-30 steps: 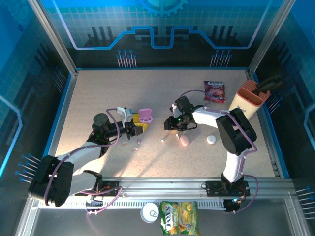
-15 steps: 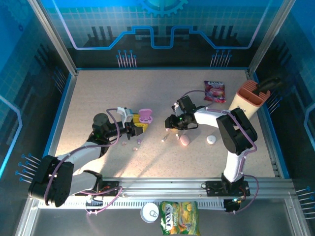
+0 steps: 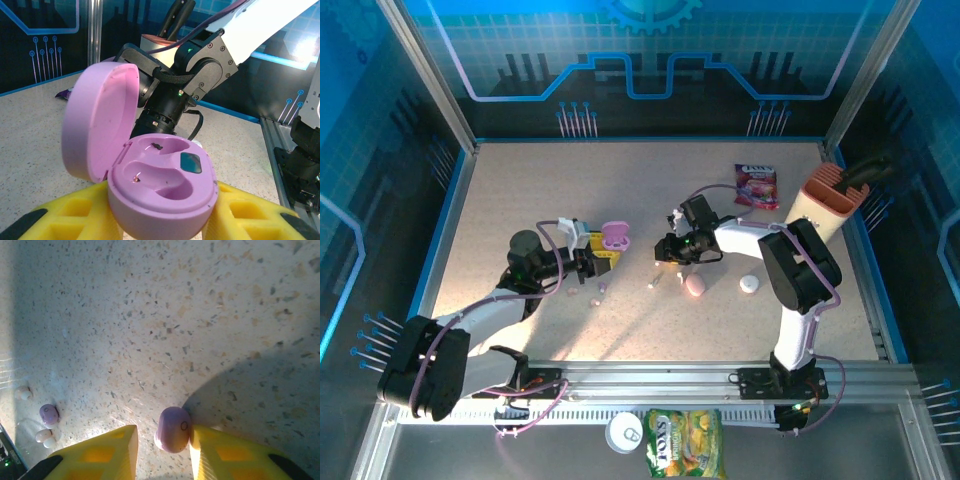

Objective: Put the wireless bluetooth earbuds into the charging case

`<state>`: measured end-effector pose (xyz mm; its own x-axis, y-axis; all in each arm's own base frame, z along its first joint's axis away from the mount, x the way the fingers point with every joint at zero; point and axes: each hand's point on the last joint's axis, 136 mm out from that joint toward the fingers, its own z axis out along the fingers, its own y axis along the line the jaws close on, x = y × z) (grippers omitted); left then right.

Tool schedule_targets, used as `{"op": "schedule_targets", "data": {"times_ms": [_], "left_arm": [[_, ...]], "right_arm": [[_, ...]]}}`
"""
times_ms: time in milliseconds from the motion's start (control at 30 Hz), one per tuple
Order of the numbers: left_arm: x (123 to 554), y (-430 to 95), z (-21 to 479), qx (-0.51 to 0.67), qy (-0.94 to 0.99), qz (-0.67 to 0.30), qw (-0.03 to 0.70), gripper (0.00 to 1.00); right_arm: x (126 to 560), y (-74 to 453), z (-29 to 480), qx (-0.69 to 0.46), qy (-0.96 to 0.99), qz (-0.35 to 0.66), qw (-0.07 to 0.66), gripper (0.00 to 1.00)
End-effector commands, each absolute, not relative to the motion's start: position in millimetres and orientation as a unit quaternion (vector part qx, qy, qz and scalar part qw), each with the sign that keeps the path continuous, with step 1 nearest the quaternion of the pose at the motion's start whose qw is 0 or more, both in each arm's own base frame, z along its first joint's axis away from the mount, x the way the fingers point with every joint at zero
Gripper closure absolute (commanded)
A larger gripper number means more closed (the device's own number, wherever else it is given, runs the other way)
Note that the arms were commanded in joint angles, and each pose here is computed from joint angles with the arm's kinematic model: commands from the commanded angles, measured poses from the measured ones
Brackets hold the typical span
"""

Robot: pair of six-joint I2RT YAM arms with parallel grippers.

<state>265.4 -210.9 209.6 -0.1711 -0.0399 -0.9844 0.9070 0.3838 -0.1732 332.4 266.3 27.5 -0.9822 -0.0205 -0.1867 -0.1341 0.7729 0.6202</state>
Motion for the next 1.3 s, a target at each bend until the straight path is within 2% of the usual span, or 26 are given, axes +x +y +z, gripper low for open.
{"op": "schedule_targets", "data": {"times_ms": [0, 867, 1033, 1267], "left_arm": [[264, -210, 215, 0.360, 0.616, -0.432, 0.552, 0.61], [263, -210, 214, 0.361, 0.615, -0.433, 0.552, 0.61], [264, -210, 213, 0.359, 0.616, -0.432, 0.552, 0.61], [266, -210, 212, 0.358, 0.617, -0.430, 0.554, 0.61]], "right_arm": [[332, 265, 20, -0.031, 0.935, 0.347, 0.073, 0.70], [336, 268, 7, -0.006, 0.932, 0.357, 0.056, 0.80], [339, 264, 21, -0.013, 0.935, 0.345, 0.083, 0.81], [343, 240, 42, -0.042, 0.954, 0.253, 0.155, 0.81]]}}
